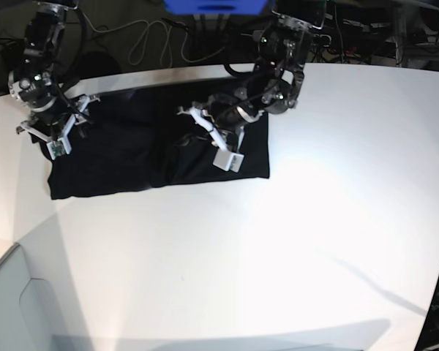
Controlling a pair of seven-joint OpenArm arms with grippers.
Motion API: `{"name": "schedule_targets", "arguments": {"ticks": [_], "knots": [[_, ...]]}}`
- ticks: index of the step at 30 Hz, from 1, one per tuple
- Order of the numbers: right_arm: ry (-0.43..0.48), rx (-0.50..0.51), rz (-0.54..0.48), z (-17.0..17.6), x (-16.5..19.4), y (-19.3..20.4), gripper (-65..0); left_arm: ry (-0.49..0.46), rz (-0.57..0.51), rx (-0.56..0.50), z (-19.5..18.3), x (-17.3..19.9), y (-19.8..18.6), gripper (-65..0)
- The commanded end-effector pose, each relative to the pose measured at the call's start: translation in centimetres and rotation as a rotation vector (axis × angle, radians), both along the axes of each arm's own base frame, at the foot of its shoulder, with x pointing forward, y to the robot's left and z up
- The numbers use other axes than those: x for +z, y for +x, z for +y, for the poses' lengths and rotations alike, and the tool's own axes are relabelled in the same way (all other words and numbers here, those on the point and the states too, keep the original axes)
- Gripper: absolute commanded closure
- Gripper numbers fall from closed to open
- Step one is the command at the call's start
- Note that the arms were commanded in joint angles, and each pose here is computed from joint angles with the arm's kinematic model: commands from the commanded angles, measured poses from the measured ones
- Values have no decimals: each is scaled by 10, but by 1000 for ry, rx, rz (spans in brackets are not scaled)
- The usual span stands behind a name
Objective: Fold the T-shirt properly
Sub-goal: 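Lay the folded end down on the strip and open the left gripper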
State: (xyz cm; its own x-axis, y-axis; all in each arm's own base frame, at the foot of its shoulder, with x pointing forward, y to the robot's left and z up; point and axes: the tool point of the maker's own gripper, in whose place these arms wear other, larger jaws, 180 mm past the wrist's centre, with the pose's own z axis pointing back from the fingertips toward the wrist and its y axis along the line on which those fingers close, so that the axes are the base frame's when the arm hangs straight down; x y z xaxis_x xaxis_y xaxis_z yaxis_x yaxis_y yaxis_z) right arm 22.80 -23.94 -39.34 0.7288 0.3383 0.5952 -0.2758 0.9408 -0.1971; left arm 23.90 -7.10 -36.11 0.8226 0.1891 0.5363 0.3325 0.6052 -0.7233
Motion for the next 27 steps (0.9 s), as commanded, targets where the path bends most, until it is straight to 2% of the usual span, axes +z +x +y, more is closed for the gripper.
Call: {"name": "schedule_targets", "arguments": {"ticks": [1,13,19,27], "knots": [[-3,18,-30,0,8,5,-370,-39,-40,4,-5,15,8,0],[-2,19,-33,0,8,5,-370,-35,-75,5,-3,23,18,0],[-7,20,-31,-1,9,5,-370,-53,-119,8,-4,40,22,0],[-6,21,-33,-1,9,5,-370,-54,-123,7,-5,41,23,0]]}}
